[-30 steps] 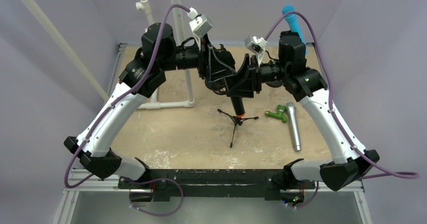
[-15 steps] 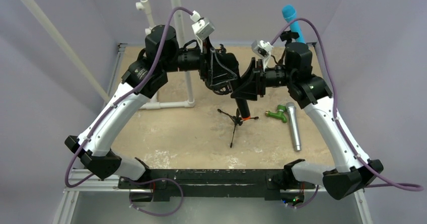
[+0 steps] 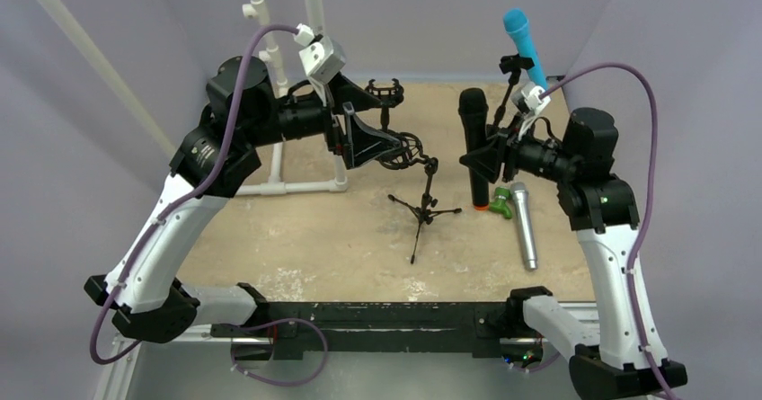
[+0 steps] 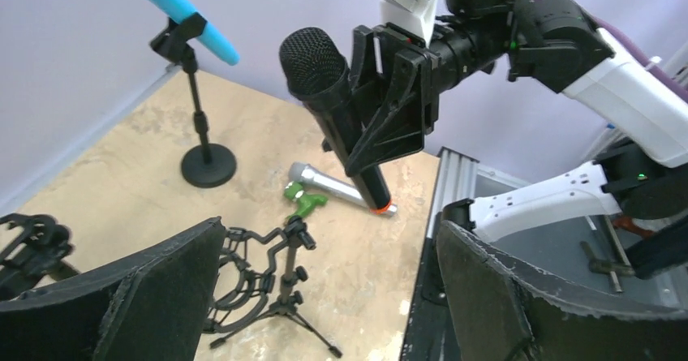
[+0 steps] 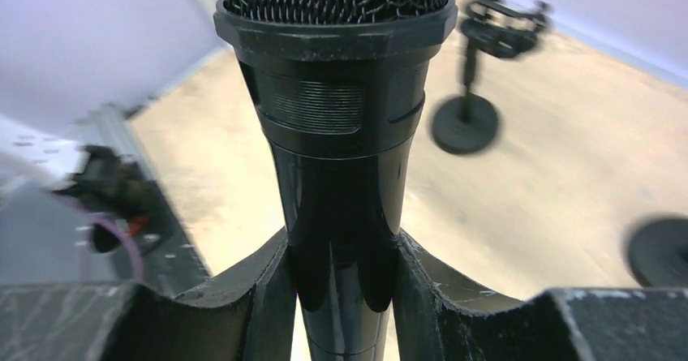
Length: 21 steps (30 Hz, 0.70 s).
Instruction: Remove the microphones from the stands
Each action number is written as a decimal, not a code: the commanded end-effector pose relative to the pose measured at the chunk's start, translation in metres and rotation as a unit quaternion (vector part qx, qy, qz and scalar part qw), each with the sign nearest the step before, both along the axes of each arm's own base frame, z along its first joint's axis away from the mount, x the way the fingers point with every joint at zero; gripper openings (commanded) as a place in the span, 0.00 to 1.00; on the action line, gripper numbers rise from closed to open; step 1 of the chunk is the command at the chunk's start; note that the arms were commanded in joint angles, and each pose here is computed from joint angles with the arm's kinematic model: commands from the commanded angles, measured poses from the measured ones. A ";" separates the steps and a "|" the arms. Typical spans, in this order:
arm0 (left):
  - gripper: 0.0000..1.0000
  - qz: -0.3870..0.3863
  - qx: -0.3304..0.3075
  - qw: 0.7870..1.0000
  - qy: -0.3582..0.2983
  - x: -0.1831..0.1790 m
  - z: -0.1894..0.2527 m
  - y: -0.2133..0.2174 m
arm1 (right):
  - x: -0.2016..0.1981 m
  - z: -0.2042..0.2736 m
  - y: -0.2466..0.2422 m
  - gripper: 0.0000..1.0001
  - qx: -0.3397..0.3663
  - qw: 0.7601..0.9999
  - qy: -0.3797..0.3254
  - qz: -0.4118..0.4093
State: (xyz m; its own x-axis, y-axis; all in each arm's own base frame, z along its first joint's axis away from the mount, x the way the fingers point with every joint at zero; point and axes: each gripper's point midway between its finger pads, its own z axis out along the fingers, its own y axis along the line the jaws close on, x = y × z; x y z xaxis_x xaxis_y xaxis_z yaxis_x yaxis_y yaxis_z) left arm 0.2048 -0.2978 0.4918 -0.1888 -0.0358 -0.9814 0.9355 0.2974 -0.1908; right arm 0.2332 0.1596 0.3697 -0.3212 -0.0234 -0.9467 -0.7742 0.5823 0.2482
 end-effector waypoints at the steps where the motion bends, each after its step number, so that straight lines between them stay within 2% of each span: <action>1: 1.00 0.039 0.021 0.998 -0.039 0.000 0.001 0.021 | 0.015 -0.036 -0.060 0.00 -0.123 0.981 -0.009 -0.150; 5: 1.00 0.049 0.033 0.997 -0.048 -0.003 -0.002 0.029 | 0.013 -0.077 -0.104 0.00 -0.208 0.949 0.038 -0.231; 12: 1.00 0.060 0.040 0.996 -0.053 -0.005 -0.005 0.036 | 0.003 -0.146 -0.158 0.00 -0.331 0.890 0.113 -0.293; 16: 1.00 0.057 0.043 0.996 -0.054 -0.008 -0.010 0.038 | -0.002 -0.173 -0.182 0.00 -0.362 0.866 0.143 -0.312; 21: 1.00 0.055 0.039 0.996 -0.060 -0.014 -0.009 0.042 | -0.003 -0.197 -0.200 0.00 -0.371 0.852 0.182 -0.321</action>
State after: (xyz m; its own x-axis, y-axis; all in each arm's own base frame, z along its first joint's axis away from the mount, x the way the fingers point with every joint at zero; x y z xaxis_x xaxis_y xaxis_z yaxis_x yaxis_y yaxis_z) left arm 0.1967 -0.2640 0.4708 -0.1250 0.0505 -0.9909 0.9093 0.4054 -0.0940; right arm 0.2222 -0.0198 0.1746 -0.7656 -0.2650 -0.5862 -0.2156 0.9642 -0.1543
